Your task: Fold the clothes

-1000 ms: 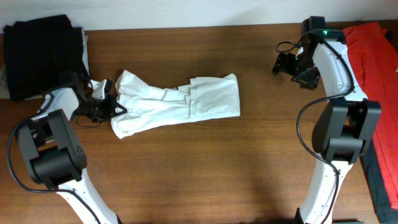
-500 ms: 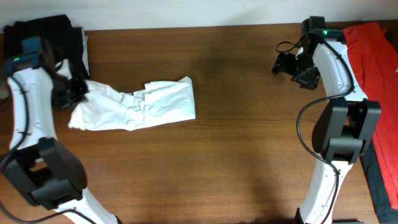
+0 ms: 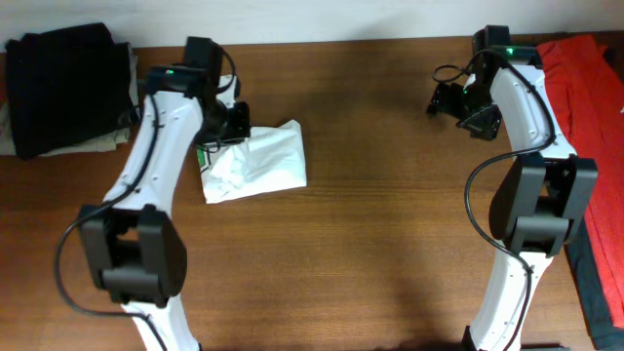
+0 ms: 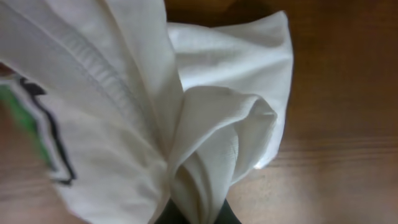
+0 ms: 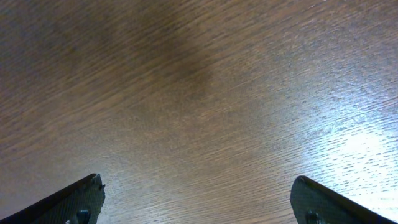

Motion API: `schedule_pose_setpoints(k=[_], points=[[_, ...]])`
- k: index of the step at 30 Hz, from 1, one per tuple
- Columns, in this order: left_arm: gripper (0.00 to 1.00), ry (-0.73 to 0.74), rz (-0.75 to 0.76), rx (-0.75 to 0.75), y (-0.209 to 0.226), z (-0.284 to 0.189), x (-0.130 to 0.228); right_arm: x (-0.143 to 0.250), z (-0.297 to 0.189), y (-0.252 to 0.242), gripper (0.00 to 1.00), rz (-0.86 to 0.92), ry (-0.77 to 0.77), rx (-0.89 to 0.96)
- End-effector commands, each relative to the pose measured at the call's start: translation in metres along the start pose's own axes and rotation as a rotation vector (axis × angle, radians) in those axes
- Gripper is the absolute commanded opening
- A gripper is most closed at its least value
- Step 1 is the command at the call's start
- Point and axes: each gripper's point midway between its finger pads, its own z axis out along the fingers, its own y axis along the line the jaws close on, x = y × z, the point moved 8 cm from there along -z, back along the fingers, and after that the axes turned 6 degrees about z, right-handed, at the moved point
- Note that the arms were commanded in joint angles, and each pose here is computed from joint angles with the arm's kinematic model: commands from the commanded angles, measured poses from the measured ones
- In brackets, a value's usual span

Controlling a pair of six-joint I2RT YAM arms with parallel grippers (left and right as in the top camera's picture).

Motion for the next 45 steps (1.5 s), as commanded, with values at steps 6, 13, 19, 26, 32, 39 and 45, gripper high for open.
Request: schedule_pose_setpoints(k=[6, 13, 19, 26, 32, 39, 45], points=[[0.12, 0.031, 0.077, 0.034, -0.039, 0.050, -0.006, 0.000, -0.004, -0.002, 0.99, 0.015, -0.011, 0.006], [0.55, 0.027, 0.109, 0.127, -0.061, 0.047, -0.007, 0.000, -0.004, -0.002, 0.99, 0.015, -0.011, 0.006], [0.53, 0.091, 0.054, 0.002, -0.037, 0.013, -0.003, 0.000, -0.004, -0.002, 0.99, 0.015, -0.011, 0.006], [0.53, 0.083, 0.067, 0.007, -0.042, 0.052, -0.013, 0.000, -0.004, -0.002, 0.99, 0.015, -0.011, 0.006], [0.52, 0.021, 0.048, 0.022, -0.041, 0.082, -0.030, 0.000, -0.004, -0.002, 0.99, 0.015, -0.011, 0.006], [0.22, 0.003, 0.053, 0.071, -0.046, 0.081, -0.033, 0.000, -0.004, -0.002, 0.98, 0.015, -0.011, 0.006], [0.01, 0.002, 0.058, 0.118, -0.052, 0.078, -0.034, 0.000, -0.004, -0.002, 0.99, 0.015, -0.011, 0.006]])
